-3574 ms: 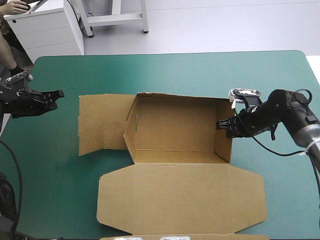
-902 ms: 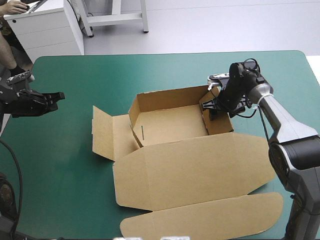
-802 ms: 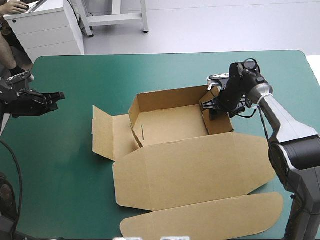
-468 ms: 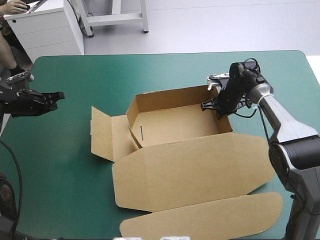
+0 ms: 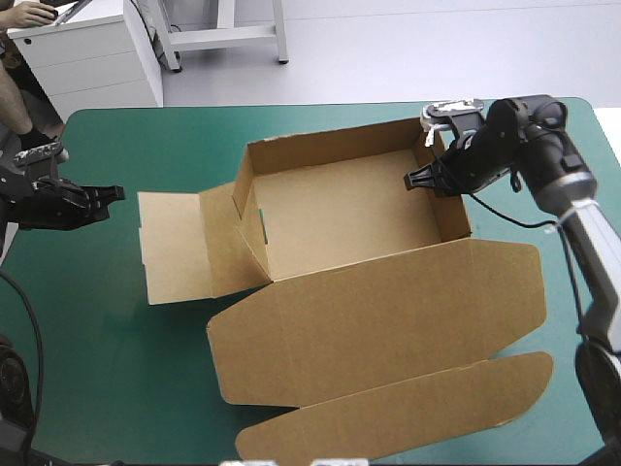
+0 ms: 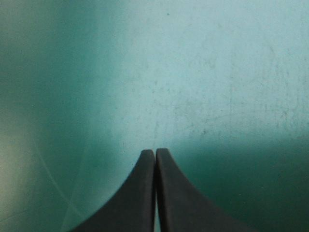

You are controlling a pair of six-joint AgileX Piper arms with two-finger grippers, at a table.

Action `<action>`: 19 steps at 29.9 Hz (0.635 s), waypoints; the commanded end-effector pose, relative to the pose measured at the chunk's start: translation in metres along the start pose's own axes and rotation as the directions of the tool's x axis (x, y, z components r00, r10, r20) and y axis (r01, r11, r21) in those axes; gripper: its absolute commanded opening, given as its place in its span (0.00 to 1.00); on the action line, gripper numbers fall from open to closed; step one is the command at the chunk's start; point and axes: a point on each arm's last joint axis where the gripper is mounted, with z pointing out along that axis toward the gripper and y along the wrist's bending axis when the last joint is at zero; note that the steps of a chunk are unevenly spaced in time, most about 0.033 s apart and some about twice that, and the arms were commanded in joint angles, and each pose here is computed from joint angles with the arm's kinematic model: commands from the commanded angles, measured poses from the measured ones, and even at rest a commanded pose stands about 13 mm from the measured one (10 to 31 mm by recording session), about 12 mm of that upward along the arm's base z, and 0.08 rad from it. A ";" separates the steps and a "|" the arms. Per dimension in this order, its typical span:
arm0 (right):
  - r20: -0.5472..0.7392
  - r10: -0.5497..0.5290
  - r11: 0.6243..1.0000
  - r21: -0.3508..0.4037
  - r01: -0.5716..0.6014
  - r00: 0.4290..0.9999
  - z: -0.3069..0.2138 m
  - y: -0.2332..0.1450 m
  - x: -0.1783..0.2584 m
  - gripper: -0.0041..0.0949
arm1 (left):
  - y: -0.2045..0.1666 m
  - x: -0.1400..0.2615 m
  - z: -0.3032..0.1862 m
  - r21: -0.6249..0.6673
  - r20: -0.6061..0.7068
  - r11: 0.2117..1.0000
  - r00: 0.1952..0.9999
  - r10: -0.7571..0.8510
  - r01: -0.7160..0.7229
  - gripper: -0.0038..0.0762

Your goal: Fold the box

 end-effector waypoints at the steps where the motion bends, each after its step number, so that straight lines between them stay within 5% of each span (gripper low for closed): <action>1: 0.152 -0.012 0.999 -0.035 0.018 0.988 -0.066 0.012 0.010 0.03 | -0.008 -0.006 -0.019 0.004 0.082 1.000 0.996 0.017 -0.018 0.04; 14: 0.236 -0.033 0.996 -0.071 0.051 0.971 -0.100 0.020 0.021 0.03 | -0.005 -0.001 -0.019 -0.027 0.019 0.996 0.997 0.080 -0.079 0.05; 19: 0.237 -0.040 0.996 -0.070 0.058 0.971 -0.100 0.020 0.021 0.03 | -0.005 -0.001 -0.019 -0.026 0.024 0.995 0.995 0.095 -0.095 0.25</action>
